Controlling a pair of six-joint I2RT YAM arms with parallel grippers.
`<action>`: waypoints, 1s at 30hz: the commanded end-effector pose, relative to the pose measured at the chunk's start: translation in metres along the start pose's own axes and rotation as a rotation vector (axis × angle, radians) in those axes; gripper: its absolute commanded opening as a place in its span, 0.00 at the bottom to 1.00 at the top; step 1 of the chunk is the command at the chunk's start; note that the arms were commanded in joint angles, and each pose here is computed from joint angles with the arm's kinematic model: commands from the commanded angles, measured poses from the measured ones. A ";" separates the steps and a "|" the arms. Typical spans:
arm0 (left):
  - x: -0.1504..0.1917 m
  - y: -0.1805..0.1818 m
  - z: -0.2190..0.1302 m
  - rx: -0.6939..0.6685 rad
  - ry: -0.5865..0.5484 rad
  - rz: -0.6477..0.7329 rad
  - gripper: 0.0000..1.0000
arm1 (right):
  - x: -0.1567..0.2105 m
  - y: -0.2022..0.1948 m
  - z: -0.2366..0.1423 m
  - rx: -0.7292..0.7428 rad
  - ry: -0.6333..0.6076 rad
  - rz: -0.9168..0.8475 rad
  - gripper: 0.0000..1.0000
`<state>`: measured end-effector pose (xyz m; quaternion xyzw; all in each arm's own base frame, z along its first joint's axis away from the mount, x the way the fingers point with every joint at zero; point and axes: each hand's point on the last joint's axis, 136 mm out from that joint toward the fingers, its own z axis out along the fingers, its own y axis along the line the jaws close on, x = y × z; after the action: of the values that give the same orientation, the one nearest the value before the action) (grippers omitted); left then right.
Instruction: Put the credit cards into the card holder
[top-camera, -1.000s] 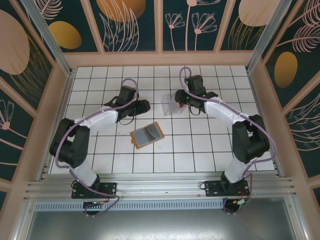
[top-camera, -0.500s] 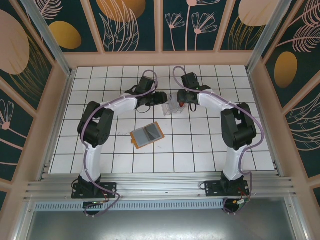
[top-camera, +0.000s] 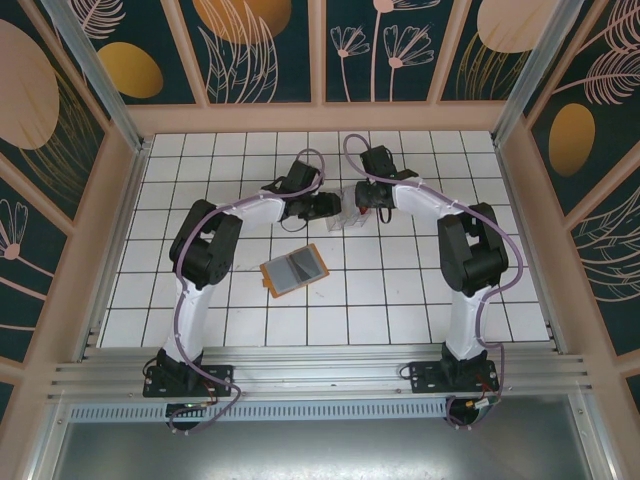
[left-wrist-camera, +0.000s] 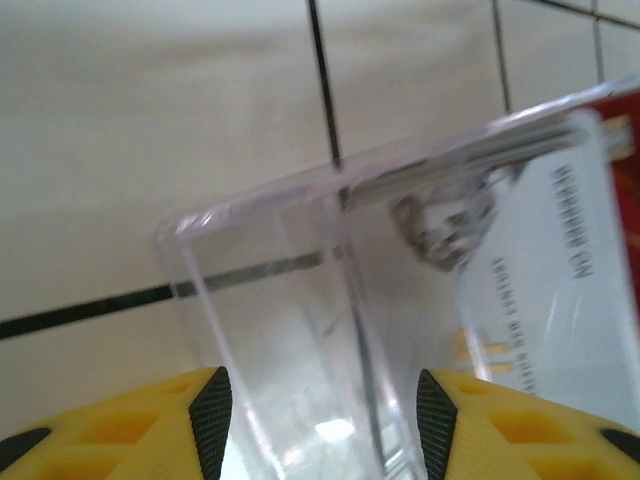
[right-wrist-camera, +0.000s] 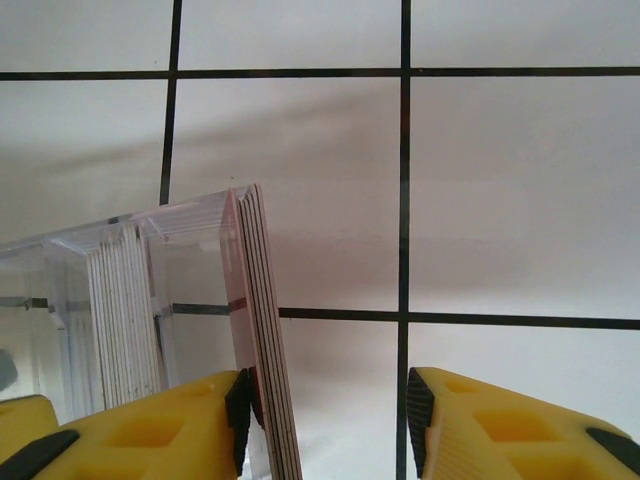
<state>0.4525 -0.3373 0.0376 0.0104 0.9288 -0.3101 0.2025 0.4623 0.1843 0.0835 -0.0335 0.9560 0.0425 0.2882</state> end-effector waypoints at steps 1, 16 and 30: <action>0.007 0.002 0.003 0.013 0.011 -0.012 0.55 | -0.017 -0.006 -0.015 0.028 -0.038 -0.009 0.47; 0.006 0.001 0.000 0.016 0.002 -0.018 0.54 | -0.023 0.003 -0.025 0.008 -0.054 -0.031 0.31; 0.006 -0.001 0.001 0.025 0.000 -0.022 0.54 | -0.028 0.010 -0.035 -0.005 -0.064 -0.057 0.06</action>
<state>0.4508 -0.3377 0.0327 0.0039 0.9262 -0.3179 0.2028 0.4638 0.1950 0.1040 -0.0601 0.9501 0.0439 0.3031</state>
